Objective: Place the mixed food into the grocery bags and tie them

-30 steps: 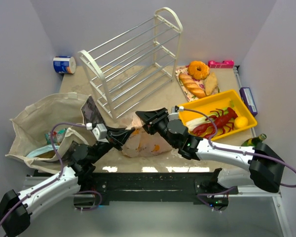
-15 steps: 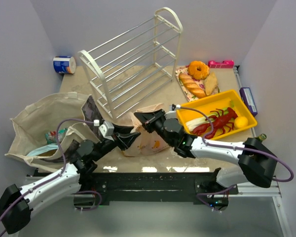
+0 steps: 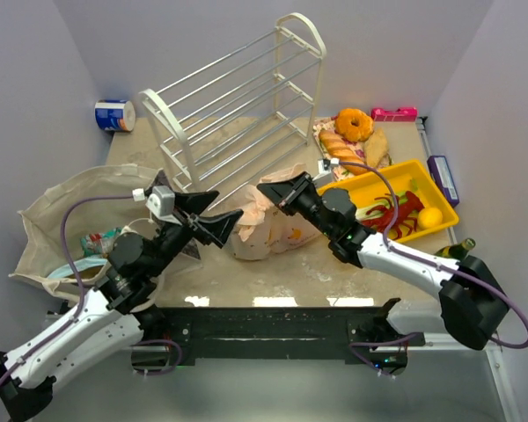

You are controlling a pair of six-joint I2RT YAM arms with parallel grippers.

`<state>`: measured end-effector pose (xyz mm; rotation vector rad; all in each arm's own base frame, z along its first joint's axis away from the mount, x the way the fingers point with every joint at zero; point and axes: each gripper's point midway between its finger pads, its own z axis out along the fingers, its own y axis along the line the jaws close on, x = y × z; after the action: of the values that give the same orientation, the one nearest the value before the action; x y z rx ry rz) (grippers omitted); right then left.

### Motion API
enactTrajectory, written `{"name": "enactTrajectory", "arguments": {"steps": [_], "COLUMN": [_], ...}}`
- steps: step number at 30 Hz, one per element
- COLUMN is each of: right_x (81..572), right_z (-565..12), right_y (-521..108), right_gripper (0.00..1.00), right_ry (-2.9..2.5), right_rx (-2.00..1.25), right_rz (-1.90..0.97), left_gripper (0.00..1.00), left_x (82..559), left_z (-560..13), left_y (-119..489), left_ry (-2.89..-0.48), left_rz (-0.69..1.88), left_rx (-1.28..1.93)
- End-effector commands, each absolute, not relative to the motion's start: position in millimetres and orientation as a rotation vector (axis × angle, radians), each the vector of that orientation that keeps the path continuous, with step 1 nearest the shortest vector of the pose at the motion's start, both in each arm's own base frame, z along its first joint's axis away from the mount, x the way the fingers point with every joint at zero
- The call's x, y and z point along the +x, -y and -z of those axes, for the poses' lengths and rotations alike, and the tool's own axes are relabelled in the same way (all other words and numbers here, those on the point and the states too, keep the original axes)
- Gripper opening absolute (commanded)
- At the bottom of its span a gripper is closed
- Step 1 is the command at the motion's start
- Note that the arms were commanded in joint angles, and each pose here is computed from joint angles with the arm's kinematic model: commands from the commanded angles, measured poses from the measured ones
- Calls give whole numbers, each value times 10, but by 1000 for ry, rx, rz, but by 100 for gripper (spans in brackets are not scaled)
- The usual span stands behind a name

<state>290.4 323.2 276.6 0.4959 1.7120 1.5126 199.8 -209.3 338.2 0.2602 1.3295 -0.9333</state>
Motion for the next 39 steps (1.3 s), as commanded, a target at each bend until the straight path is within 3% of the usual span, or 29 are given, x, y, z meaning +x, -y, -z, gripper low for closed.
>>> {"name": "enactTrajectory", "arguments": {"steps": [1, 11, 18, 27, 39], "right_x": [2758, 2535, 2452, 2428, 2299], "right_z": [-3196, -3189, -3067, -2910, -2901], "right_y": [-3352, -3393, -3373, -3313, -3286], "right_gripper": [0, 0, 0, 0, 0], "right_ry": [-1651, -1758, -1805, -1864, -1850], "right_rx": [236, -149, -229, -304, -337], "right_rz": [-1610, -1634, -1640, -1617, -1666], "left_gripper": [96, 85, 62, 71, 68], "left_x": [2168, 2344, 2174, 2191, 2249], "left_z": [-3169, -2705, -2471, -2657, -2697], "left_y": [2170, 2345, 2581, 2376, 2628], "left_ry": [-1483, -1497, -1461, -1396, -1346], "left_rz": [899, 926, 1072, 926, 922], "left_rx": [214, 209, 317, 357, 506]}}
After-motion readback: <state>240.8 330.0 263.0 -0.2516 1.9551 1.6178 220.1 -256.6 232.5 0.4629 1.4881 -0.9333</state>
